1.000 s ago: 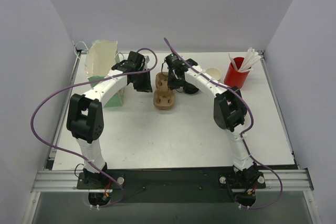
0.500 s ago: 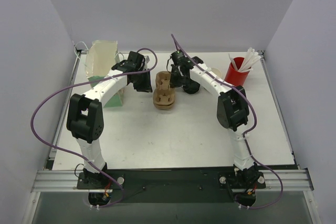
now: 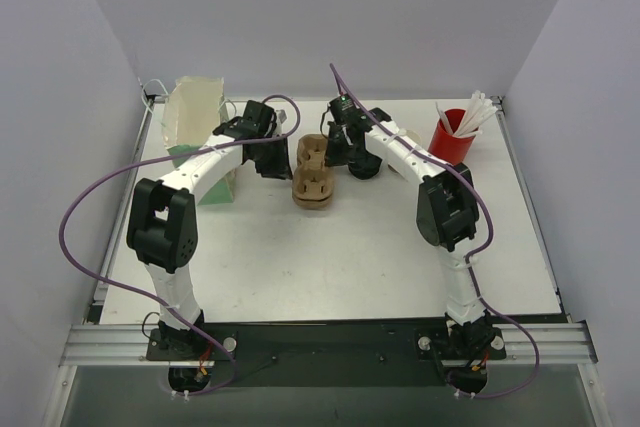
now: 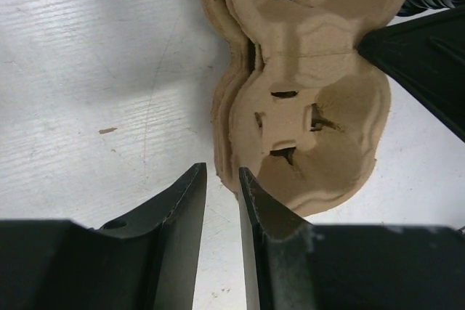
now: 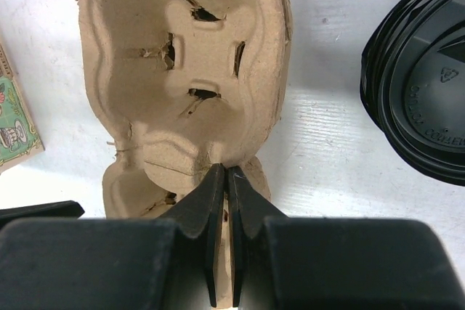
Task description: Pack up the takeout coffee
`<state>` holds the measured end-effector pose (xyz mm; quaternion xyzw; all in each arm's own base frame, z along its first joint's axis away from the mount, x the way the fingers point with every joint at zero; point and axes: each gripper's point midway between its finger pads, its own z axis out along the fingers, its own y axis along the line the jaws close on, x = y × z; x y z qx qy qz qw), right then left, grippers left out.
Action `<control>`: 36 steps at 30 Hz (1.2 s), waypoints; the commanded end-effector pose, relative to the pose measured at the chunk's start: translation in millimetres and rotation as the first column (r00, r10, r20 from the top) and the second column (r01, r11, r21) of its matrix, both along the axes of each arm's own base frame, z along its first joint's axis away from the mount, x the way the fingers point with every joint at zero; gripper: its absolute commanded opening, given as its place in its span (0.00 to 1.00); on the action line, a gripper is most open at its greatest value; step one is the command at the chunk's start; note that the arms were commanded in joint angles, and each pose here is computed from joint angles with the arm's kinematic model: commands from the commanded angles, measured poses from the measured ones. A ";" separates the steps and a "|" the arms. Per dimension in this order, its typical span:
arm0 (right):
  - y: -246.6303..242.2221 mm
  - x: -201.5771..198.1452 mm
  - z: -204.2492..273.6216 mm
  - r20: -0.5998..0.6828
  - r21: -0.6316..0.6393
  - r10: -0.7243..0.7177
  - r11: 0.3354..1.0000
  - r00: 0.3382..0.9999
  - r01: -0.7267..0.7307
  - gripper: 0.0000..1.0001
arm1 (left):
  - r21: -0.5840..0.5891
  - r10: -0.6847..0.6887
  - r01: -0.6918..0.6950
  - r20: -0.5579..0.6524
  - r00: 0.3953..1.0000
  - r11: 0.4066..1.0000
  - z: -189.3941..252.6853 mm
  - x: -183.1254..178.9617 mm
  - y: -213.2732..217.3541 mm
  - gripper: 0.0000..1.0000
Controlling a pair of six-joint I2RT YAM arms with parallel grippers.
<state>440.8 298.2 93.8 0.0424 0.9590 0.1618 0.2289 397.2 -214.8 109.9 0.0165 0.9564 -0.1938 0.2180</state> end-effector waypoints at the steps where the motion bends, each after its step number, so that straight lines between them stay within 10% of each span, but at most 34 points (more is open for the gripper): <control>1: -1.5 -0.8 21.8 0.029 0.022 -0.008 1.000 1.000 0.007 0.00 | -0.089 -0.017 0.020 0.040 0.999 0.996 16.1 4.0 -12.1 0.35; 25: -3.4 -3.8 20.8 0.033 0.006 -0.002 1.000 0.999 0.002 0.00 | -0.189 -0.012 0.016 0.019 1.000 0.982 25.8 -5.4 -26.2 0.30; 29: -3.7 -4.7 22.7 0.046 -0.011 0.010 1.000 0.999 -0.010 0.24 | -0.193 -0.016 0.020 0.022 1.000 0.981 26.9 -5.6 -26.8 0.20; 36: -6.7 -8.9 23.9 0.051 -0.045 0.022 0.999 0.998 -0.020 0.27 | -0.203 -0.020 0.024 0.023 1.000 0.979 28.1 -5.0 -28.7 0.13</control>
